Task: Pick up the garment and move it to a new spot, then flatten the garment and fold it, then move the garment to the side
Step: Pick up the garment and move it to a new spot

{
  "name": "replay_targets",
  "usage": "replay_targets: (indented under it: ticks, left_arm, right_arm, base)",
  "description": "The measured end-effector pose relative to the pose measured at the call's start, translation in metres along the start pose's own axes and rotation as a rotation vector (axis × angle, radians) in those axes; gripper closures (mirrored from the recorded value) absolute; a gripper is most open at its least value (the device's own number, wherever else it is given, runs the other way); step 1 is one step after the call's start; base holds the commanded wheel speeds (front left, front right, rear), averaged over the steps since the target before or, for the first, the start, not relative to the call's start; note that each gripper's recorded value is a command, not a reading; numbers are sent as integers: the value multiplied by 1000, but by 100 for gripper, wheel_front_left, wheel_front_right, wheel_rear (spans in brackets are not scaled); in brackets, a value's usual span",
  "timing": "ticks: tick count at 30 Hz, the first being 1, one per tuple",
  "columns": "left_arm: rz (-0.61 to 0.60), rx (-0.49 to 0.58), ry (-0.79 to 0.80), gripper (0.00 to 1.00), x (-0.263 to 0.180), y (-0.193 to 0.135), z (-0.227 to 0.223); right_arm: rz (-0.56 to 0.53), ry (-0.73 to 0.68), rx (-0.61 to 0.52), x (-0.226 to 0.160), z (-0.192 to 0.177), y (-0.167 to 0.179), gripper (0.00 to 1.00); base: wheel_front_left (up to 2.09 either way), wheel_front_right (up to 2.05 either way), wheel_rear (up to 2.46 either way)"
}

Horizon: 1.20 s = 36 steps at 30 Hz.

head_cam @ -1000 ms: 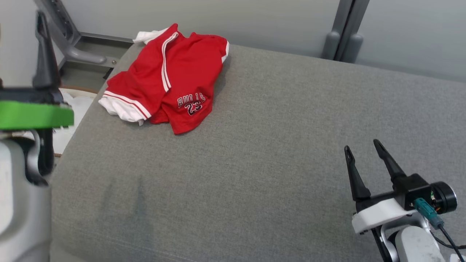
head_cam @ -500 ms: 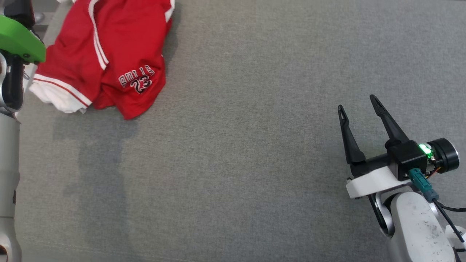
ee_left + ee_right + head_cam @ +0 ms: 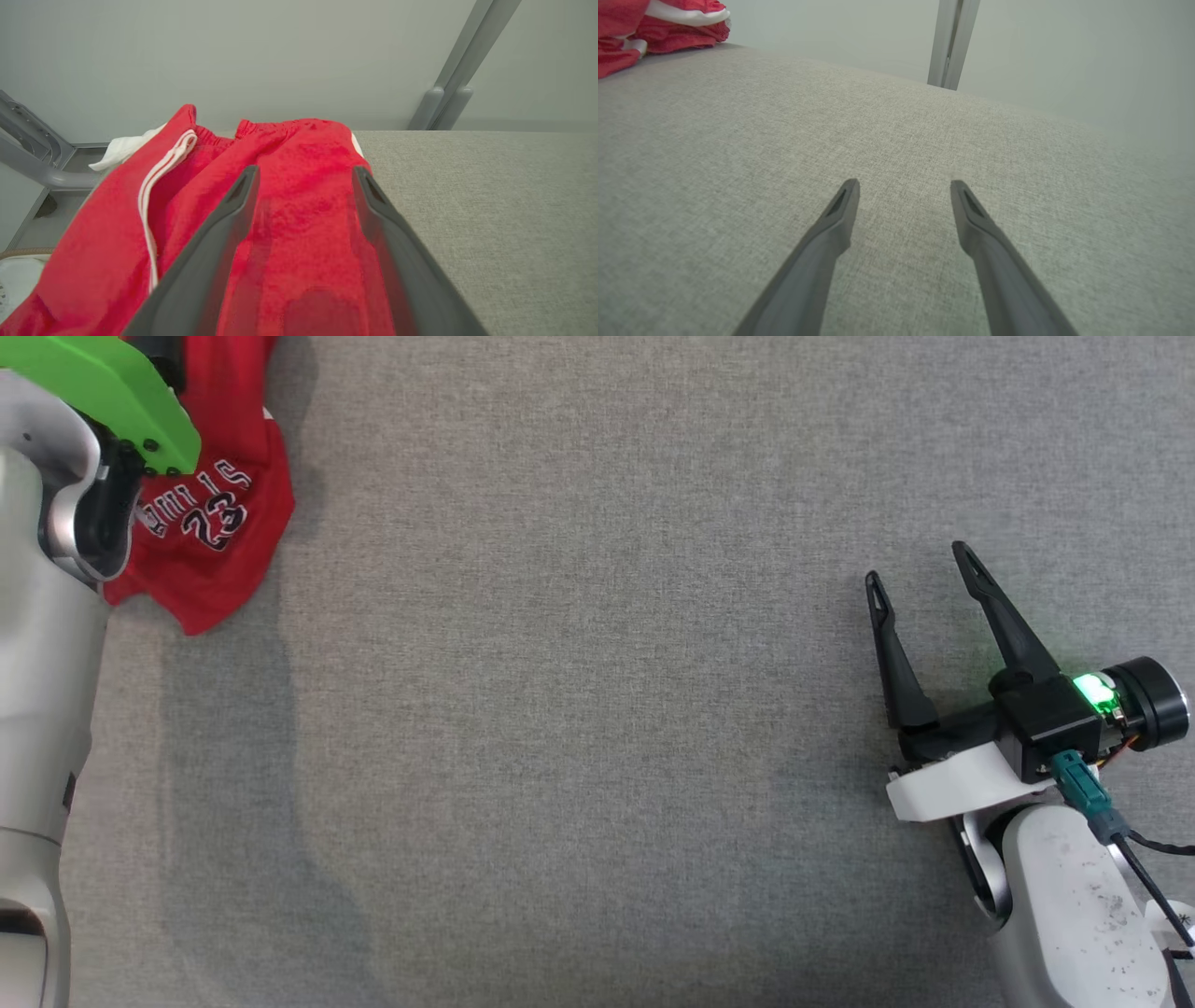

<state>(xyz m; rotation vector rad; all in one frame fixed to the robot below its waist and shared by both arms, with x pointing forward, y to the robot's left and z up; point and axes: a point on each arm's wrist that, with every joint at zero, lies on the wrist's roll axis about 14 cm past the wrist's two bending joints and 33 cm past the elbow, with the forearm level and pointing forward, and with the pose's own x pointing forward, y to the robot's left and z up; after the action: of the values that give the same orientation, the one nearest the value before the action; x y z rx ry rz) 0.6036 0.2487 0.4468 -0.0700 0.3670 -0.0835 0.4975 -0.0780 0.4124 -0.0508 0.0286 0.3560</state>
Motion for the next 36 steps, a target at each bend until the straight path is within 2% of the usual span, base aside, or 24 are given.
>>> replay_targets:
  ticks: [7,13,19,20,21,22,23,31,36]
  left_arm:
    - [-24,23,170,0,18,-8,-48]
    - [-2,48,301,0,19,2,-78]
    - [32,11,375,0,21,13,-97]
    - [34,8,386,3,22,13,-98]
    - [40,8,395,36,23,15,-100]
    - [44,12,401,77,23,17,-101]
    - [48,14,403,100,24,18,-102]
    - [78,55,390,100,17,29,-94]
    - [105,98,312,100,7,44,-65]
  right_arm:
    - [-10,14,-7,2,-11,-5,0]
    - [-21,16,-12,2,-13,-10,0]
    - [-27,16,-14,2,-15,-13,0]
    - [-29,15,-15,2,-15,-14,0]
    - [-33,14,-17,2,-15,-15,0]
    - [-35,14,-18,2,-15,-16,0]
    - [-37,14,-19,2,-15,-17,0]
    - [-50,5,-16,1,-9,-21,0]
    - [-46,-16,1,-1,4,-19,0]
  base:
    - [0,0,0]
    - [0,0,0]
    - [0,0,0]
    - [0,0,0]
    - [0,0,0]
    - [0,0,0]
    - [0,0,0]
    - [0,0,0]
    - [0,0,0]
